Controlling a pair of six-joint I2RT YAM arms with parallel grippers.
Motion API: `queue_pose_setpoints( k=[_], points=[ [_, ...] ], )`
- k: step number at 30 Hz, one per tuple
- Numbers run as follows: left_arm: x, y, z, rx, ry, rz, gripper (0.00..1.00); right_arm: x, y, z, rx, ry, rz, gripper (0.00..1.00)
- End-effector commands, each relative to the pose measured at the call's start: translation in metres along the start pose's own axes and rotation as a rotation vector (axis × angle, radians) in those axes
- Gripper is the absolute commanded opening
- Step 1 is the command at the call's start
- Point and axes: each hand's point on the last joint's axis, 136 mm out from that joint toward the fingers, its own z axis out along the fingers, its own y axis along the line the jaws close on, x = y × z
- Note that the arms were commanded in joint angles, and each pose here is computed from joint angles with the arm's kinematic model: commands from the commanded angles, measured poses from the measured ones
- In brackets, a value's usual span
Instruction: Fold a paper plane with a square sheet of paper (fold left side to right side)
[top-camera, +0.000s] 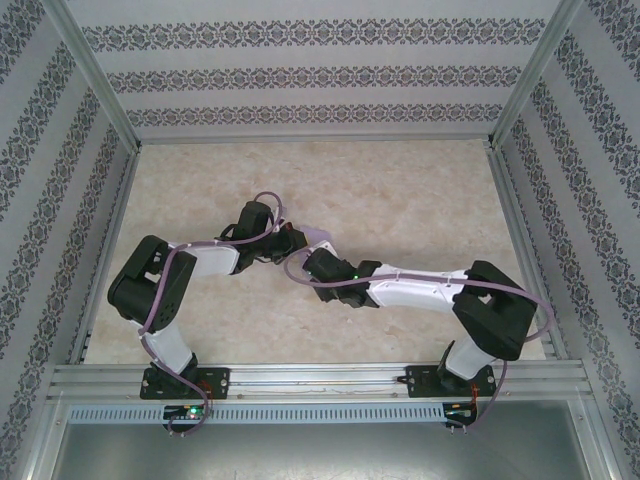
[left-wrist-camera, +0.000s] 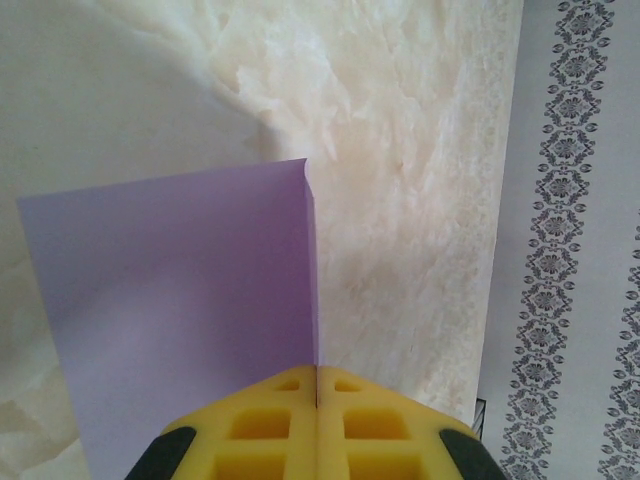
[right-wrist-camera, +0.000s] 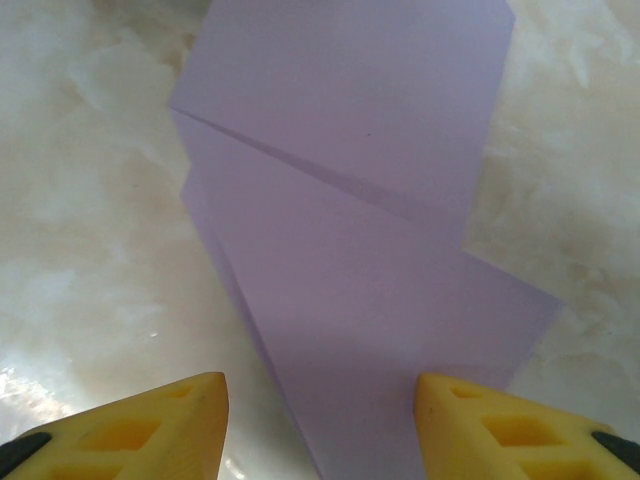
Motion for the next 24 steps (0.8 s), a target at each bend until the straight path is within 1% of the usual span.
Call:
queue_pose_setpoints(
  k=[1, 4, 9, 14, 19, 24],
  points=[
    [-0.001, -0.01, -0.006, 0.013, -0.015, 0.02, 0.03, -0.007, -0.007, 0.002, 0.083, -0.012, -0.03, 0.52],
    [-0.001, -0.013, -0.006, 0.016, -0.014, 0.022, 0.03, -0.004, -0.006, 0.009, 0.099, 0.006, -0.046, 0.52],
    [-0.002, -0.013, -0.006, 0.011, -0.014, 0.025, 0.03, -0.003, -0.004, 0.013, 0.112, 0.01, -0.057, 0.48],
    [-0.001, -0.01, -0.004, 0.005, -0.012, 0.022, 0.04, -0.002, -0.002, 0.011, 0.116, 0.012, -0.069, 0.44],
    [-0.001, -0.007, -0.001, 0.001, -0.01, 0.015, 0.05, -0.003, 0.002, 0.006, 0.123, 0.005, -0.084, 0.44],
    [0.001, -0.005, 0.001, 0.002, -0.005, 0.01, 0.05, 0.002, 0.001, 0.008, 0.134, 0.016, -0.084, 0.4]
  ],
)
